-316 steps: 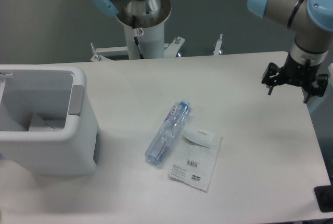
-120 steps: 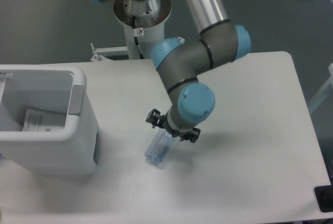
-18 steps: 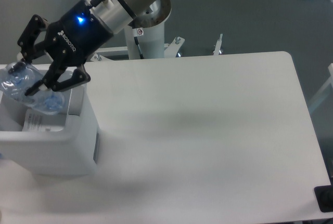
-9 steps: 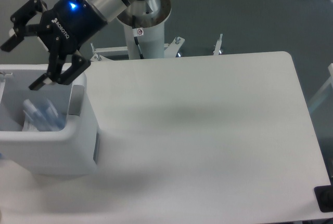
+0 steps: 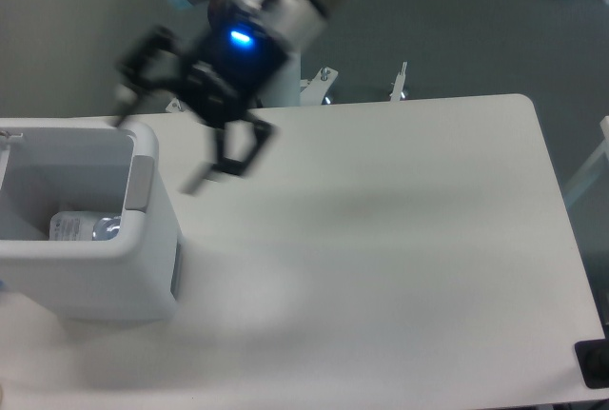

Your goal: Place the trash in the trash can

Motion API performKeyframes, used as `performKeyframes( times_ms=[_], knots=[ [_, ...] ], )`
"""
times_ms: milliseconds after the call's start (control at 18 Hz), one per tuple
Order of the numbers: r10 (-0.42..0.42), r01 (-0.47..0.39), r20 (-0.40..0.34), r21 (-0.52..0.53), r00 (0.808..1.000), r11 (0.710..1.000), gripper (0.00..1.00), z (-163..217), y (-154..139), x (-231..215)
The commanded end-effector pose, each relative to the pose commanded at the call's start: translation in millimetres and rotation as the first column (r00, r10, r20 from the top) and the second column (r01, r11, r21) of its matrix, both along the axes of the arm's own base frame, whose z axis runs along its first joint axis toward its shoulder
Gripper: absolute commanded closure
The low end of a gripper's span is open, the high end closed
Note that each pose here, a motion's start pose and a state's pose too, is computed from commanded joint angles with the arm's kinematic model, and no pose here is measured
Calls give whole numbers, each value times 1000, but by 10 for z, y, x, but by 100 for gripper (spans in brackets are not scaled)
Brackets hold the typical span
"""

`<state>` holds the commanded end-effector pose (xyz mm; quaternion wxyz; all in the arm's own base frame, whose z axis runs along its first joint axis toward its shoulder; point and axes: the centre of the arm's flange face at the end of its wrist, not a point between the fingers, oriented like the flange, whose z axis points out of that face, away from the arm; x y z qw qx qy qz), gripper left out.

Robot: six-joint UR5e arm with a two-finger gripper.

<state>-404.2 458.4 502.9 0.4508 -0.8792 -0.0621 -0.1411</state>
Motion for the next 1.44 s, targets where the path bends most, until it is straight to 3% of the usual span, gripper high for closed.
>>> performKeyframes(
  times_ms=[111, 333, 556, 833, 944, 1000, 1167, 1444],
  knots=[
    [33, -33, -7, -29, 999, 999, 0, -183, -142, -263],
    [19, -49, -162, -182, 987, 982, 0, -448, -248, -541],
    [33, -138, -276, -371, 961, 918, 0, -511, -358, -612],
    [32, -185, -320, -461, 947, 868, 0, -575, -431, -613],
    [0, -174, -323, -509, 947, 843, 0, -636, -407, -580],
    [-56, -145, -338, -541, 939, 829, 0, -672, -370, -541],
    [-227, -59, -367, -625, 902, 778, 0, -794, -341, -500],
    [-285, -14, -349, -652, 893, 758, 0, -875, -386, -467]
  ],
)
